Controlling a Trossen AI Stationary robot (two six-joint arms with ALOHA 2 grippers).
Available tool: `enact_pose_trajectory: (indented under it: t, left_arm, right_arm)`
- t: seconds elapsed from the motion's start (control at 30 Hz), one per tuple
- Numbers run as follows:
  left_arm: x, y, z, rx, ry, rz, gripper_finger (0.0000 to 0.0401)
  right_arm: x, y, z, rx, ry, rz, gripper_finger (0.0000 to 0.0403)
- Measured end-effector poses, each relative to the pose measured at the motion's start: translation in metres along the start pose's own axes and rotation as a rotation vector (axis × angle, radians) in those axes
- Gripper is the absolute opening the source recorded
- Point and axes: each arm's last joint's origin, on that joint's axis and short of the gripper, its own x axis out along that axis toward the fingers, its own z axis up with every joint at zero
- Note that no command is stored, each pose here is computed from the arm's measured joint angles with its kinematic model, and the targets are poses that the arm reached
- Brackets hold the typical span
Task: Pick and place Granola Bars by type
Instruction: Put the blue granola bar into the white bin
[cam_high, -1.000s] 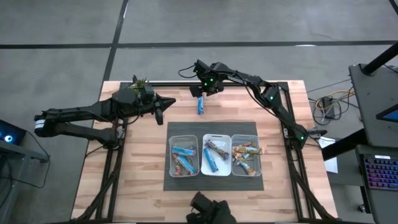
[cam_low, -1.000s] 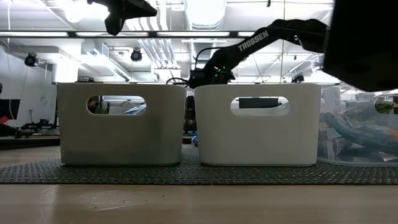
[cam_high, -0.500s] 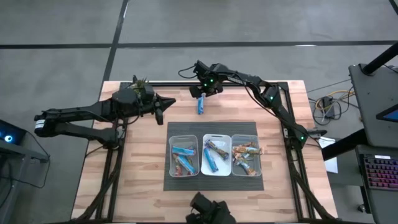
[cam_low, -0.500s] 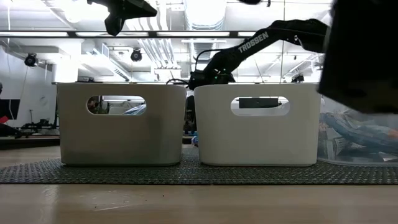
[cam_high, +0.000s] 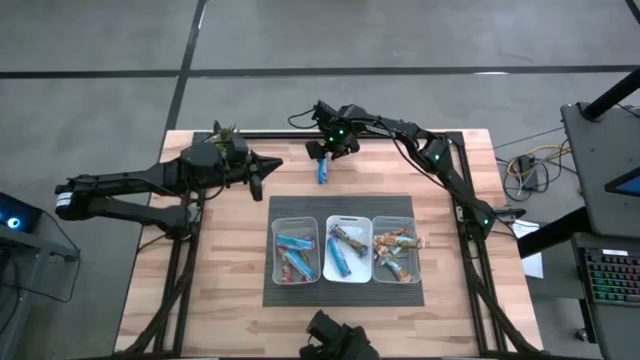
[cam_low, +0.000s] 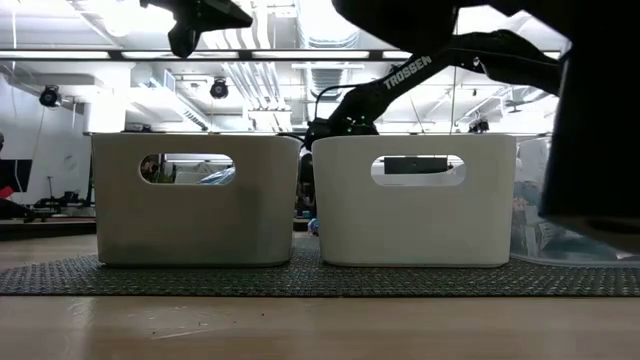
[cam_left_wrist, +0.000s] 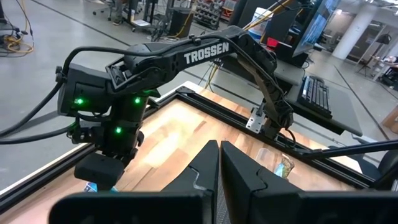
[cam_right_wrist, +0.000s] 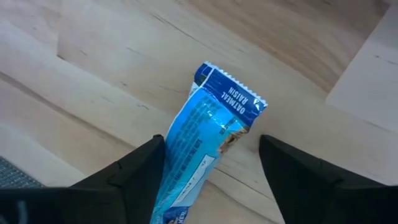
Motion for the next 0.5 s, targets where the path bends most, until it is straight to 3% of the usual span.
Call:
enact_pose_trajectory:
  t: [0.5]
  left_arm:
    - [0.0000, 0.0001, -0.0002, 0.007, 0.001, 0.000, 0.0000]
  right_arm:
    - [0.0008, 0.0067, 0.0006, -0.007, 0.002, 0.074, 0.0204]
